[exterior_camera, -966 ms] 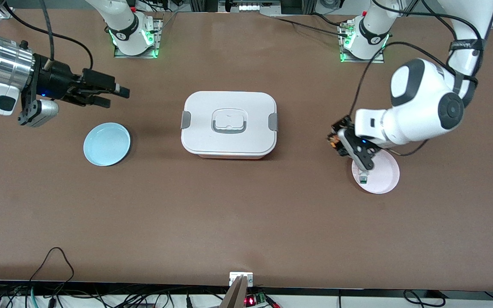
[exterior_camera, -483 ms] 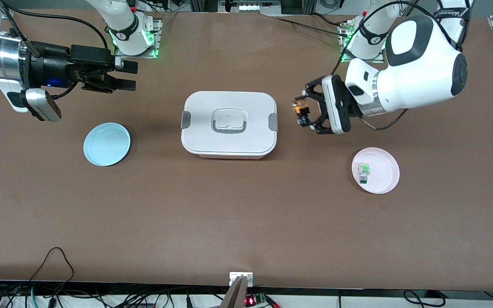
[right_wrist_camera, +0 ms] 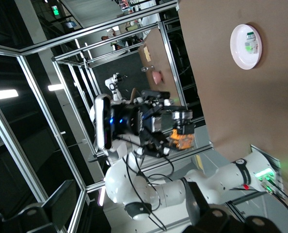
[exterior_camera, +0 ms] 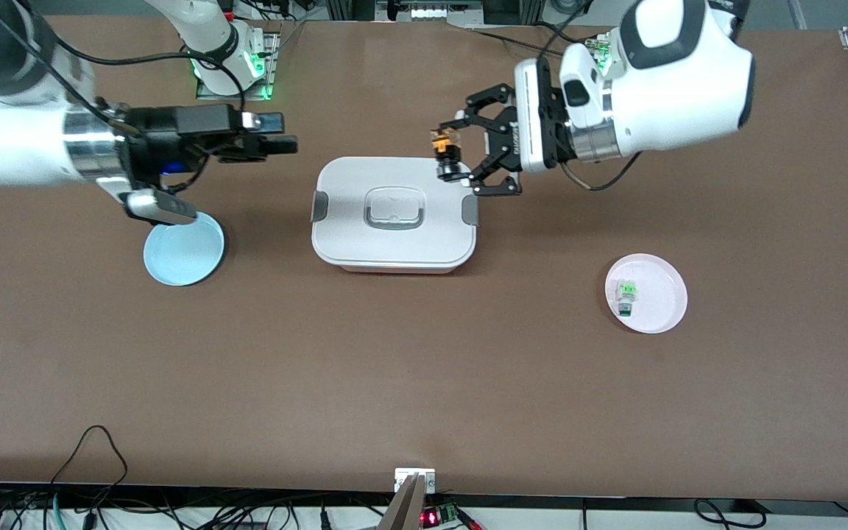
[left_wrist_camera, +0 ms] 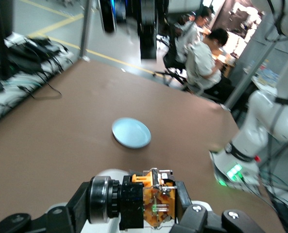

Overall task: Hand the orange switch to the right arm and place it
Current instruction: 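Lift the switch with the left gripper while the right gripper approaches, then close the right gripper on the switch held by the left gripper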

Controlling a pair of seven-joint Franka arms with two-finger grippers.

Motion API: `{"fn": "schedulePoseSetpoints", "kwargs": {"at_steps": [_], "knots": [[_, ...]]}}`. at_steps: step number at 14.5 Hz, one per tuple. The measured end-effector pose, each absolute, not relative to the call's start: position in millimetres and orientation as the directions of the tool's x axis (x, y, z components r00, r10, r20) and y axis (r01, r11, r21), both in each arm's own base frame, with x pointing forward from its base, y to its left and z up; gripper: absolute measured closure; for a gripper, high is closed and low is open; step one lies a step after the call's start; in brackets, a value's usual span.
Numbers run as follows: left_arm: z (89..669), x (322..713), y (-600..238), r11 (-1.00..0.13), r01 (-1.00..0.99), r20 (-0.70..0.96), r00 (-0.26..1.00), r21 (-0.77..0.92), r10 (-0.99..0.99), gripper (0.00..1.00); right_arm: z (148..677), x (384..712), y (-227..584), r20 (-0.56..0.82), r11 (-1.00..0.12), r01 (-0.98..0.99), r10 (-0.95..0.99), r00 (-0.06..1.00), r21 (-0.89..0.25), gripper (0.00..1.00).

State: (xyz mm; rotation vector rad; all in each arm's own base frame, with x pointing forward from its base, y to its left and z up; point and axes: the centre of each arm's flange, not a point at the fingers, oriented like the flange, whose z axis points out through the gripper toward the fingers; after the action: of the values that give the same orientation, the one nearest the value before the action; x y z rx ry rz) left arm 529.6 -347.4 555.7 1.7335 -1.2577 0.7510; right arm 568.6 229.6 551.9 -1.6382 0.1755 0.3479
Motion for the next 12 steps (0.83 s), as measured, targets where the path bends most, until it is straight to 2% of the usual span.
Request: {"fn": "schedulePoseSetpoints", "kwargs": {"at_steps": [3,12], "knots": [[564.0,521.9,-364.8,-0.180,-0.949,0.863,0.311,0.259,-0.399,0.28,515.5,552.0,266.8,-0.375,0.002,-0.378,0.114,0.920,-0.926,0.00],[563.9,523.5,-363.2,-0.189,-0.943,0.867,0.329,0.276,-0.375,0.28,461.3,522.7,315.3,-0.434,0.107,-0.444,0.108,0.895,-0.890,0.00]]}}
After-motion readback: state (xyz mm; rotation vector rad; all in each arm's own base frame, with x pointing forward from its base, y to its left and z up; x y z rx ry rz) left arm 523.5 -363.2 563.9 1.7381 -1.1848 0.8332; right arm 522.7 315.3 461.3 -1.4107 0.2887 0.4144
